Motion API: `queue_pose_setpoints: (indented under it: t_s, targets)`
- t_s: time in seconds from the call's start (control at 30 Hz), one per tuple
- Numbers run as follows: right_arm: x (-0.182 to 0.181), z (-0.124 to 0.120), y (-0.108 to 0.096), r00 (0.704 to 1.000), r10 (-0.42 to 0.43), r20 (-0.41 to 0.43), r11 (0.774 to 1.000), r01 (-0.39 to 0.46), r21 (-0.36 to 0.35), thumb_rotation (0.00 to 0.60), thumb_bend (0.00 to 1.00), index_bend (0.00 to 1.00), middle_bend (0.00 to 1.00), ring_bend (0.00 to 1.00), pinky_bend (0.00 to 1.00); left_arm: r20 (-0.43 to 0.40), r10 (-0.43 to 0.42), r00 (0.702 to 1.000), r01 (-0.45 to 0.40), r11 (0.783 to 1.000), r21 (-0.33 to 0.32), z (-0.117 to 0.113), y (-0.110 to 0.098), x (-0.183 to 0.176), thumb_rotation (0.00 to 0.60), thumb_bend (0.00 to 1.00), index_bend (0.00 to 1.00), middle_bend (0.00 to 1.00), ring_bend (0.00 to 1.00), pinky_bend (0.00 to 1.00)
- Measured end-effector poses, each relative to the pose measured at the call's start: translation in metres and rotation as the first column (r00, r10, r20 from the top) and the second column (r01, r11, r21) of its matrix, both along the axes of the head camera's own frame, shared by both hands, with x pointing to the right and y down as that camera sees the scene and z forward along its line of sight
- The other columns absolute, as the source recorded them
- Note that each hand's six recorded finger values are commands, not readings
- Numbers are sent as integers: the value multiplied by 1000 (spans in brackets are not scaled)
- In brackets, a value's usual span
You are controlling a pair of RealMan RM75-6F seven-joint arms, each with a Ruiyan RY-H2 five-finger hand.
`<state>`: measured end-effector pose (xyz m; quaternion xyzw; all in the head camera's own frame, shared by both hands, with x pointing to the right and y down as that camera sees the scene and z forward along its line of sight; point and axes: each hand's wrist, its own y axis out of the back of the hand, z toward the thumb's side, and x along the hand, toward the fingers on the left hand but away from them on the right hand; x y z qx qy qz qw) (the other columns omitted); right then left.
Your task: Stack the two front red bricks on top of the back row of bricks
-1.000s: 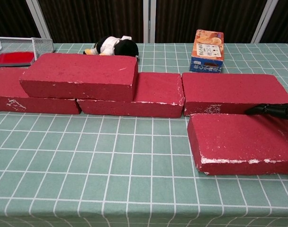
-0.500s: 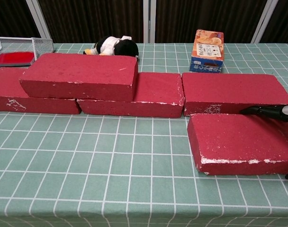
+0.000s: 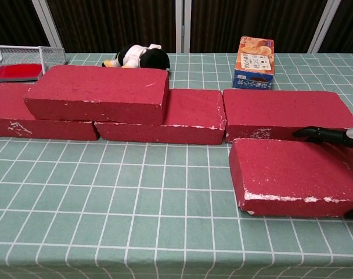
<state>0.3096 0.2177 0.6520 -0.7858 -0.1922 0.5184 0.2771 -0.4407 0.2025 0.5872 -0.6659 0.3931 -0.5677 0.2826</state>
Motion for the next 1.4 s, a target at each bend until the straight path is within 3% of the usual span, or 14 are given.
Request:
queue_pose_setpoints:
  t_s: [0.13,0.27,0.4,0.6,0.77,0.93,1.1,1.4]
  targets:
    - [-3,-15,-1,999,10,49,1000,-10,8,600,98,0,251,202,226,-4,3,1000,-3,1000,0,-4,1,2,600,1,18,0,0,0]
    - [-4,-46,-15,996,-1,93,996,-7,88,600,98,0,254,202,227,-2,1,1000,-1,1000,3,-7,2,1,600,1,18,0,0,0]
    - [-3,-77,-47,993,-5,114,978,-18,207,600,95,0,254,202,228,-13,-9,1000,9,1000,1,-9,3,0,600,1,18,0,0,0]
    - [-16,-95,-107,991,17,135,948,-59,313,600,63,0,269,202,228,-14,-13,1000,13,1000,6,-11,5,0,600,1,18,0,0,0]
    - [-32,-80,-140,995,16,100,955,-44,292,600,45,0,261,202,220,-2,-26,1000,26,1000,-7,-8,5,-4,600,2,18,0,0,0]
    - [-55,-49,-163,998,-9,59,971,-5,237,600,44,0,252,202,202,-6,-31,999,31,999,-13,-7,5,-5,600,2,18,0,0,0]
    - [-72,-23,-167,998,-37,42,982,29,187,600,42,0,248,202,189,-19,-36,999,36,999,2,-8,4,-6,600,2,18,0,0,0]
    - [-80,-3,-158,998,-38,42,993,33,116,600,44,0,239,192,178,-41,-49,998,48,999,-16,-4,6,-8,600,2,18,0,0,0]
